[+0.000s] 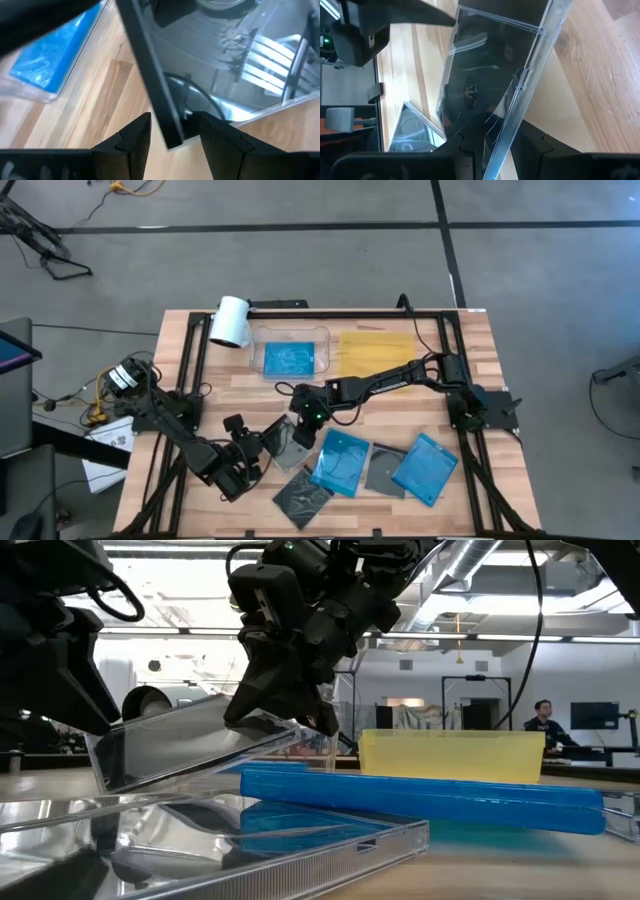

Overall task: Pick & place jewel cases by type
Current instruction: Put the left black CD case into the yellow bin

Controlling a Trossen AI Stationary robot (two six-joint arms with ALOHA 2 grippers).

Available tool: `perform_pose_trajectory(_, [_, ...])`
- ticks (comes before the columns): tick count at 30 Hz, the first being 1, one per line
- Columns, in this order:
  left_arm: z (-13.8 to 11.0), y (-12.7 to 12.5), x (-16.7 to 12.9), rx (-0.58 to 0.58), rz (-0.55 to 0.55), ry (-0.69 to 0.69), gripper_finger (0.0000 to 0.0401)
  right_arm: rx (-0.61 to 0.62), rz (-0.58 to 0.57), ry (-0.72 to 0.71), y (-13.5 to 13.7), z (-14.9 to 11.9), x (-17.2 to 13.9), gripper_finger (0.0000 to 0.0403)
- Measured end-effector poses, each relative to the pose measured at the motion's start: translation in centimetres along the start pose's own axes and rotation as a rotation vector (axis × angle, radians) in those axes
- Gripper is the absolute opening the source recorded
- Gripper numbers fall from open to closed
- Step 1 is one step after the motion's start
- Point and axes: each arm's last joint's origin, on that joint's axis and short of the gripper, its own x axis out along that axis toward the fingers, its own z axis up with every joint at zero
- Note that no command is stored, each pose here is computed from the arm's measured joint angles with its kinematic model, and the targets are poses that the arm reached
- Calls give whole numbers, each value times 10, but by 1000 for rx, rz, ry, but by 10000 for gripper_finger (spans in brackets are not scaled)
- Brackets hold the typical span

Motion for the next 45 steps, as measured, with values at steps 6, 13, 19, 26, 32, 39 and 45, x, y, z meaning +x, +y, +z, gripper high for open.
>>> perform_pose_trajectory(6, [-11, 4, -8, -18, 41, 17, 160, -5, -2, -5, -4, 3, -2, 73])
perform_pose_trajectory(13, [-26, 13, -21, -87, 119, 31, 160, -15, 40, -25, -8, 9, -5, 61])
perform_pose_trajectory(19, [-31, 15, -26, -125, 142, 25, 160, -38, 71, -47, -2, 13, -12, 50])
perform_pose_trajectory(26, [-31, 15, -27, -130, 142, 22, 160, -80, 83, -90, 8, 20, -32, 31])
perform_pose_trajectory(32, [-31, 15, -27, -130, 141, 20, 160, -123, 76, -137, 18, 24, -50, 22])
perform_pose_trajectory(39, [-31, 15, -27, -131, 141, 19, 160, -153, 66, -171, 25, 27, -67, 32])
perform_pose_trajectory(45, [-31, 15, -26, -133, 139, 16, 160, -170, -7, -184, 27, 27, -87, 21])
